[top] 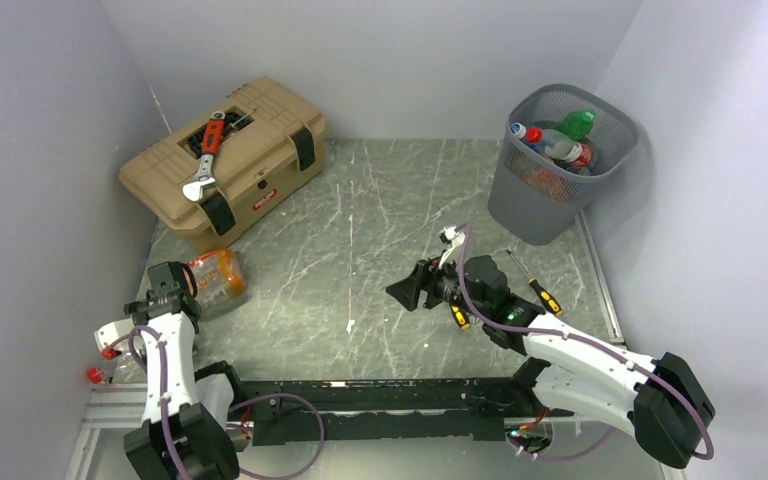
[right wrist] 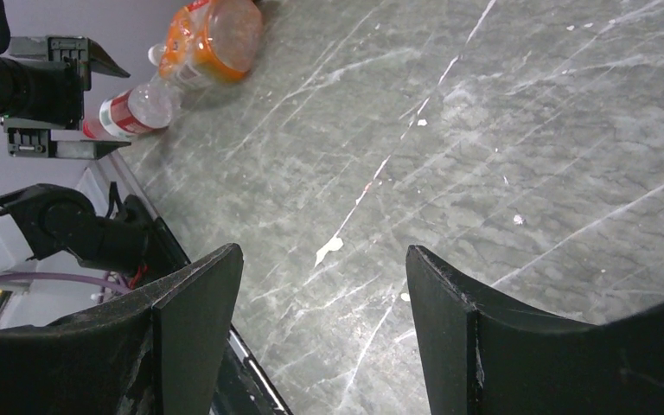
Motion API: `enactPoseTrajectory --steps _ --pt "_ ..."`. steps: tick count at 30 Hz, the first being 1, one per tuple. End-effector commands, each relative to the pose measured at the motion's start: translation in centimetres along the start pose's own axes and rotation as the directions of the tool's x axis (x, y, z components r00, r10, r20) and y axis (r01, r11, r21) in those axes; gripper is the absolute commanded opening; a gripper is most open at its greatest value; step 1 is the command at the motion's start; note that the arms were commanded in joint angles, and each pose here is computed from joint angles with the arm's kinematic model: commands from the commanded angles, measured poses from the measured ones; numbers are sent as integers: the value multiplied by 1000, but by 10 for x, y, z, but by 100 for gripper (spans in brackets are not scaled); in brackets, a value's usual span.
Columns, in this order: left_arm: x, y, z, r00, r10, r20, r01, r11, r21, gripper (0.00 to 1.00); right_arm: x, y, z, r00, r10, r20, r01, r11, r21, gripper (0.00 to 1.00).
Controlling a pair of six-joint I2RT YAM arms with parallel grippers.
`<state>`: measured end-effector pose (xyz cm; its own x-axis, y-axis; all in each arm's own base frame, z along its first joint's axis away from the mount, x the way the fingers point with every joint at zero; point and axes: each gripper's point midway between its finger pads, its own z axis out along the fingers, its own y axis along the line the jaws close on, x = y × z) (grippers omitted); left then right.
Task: Put the plastic bottles in the bin
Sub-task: Pick up the plastic bottle from the corner of the board.
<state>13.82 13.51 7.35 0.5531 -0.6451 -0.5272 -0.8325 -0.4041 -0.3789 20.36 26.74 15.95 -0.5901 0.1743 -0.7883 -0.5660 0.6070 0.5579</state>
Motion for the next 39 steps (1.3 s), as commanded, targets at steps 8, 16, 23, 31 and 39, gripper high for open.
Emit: enactPoseTrajectory --steps 8,16,23,31,39 --pt "15 -12 18 996 -82 -44 82 997 -4 92 -10 6 -2 998 -66 26 66 998 -17 74" --pt "21 -3 30 998 -53 -39 50 996 -76 88 -12 4 -6 996 -85 39 85 996 -5 74" --pt "25 1 40 999 -18 -50 12 993 -115 80 -14 3 -8 995 -91 45 91 996 0 74" --pt "14 -10 28 999 -10 -40 8 999 -51 64 -19 -2 -16 991 -106 82 104 994 34 74" --pt "-25 -35 -7 999 40 37 -42 997 66 57 -17 0 -12 992 -93 79 92 996 18 74"
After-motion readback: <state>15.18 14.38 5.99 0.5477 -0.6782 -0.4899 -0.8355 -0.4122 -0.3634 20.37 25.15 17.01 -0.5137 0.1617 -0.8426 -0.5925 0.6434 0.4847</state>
